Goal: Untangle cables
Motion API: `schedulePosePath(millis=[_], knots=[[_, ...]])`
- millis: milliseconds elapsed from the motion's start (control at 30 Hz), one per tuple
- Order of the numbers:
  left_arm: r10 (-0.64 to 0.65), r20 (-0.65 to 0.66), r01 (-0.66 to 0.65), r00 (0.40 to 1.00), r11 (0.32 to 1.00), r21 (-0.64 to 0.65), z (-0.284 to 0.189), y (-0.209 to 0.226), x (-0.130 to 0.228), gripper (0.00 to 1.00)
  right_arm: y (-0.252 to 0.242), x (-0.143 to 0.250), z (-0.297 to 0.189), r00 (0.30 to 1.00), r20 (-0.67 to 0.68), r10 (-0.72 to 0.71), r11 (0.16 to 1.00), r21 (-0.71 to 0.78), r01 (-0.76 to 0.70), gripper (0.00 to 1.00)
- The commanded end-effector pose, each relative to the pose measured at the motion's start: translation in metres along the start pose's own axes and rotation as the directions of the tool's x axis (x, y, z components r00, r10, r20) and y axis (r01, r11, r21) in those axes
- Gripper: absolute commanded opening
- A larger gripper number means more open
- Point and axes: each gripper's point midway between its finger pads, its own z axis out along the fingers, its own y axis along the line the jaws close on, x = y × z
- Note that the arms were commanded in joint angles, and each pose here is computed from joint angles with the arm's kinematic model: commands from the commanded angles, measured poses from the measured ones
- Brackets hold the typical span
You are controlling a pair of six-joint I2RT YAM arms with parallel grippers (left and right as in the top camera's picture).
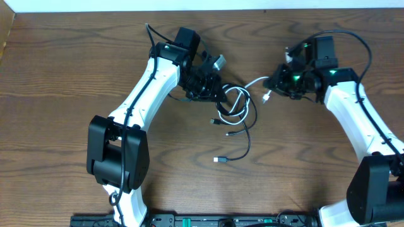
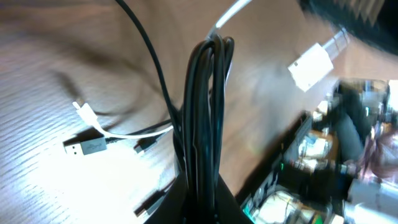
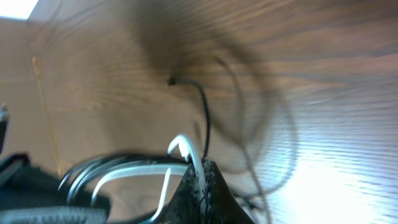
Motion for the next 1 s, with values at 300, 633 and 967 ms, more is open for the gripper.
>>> schedulePosePath(millis=[300,633,967], knots=[[0.403,0.144,-0.428,0.904,0.858,0.285,-0.037,-0.095,0.017,0.07,-0.031,-0.007,0.022,0.995,0.018,-0.099,0.979,0.178,0.095,0.01],[0.553,0.343,-0.639,0.759,0.735,0.229,-0.094,-0.157,0.025,0.07,-0.037,0.024,0.065,0.989,-0.138,-0.062,0.989,0.123,0.079,0.01],[0.518,0.384,-0.601,0.764,0.788,0.134,-0.107,-0.16,0.009,0.07,-0.018,0.027,0.044,0.984,-0.166,-0.068,0.998,-0.006,0.068,0.31]])
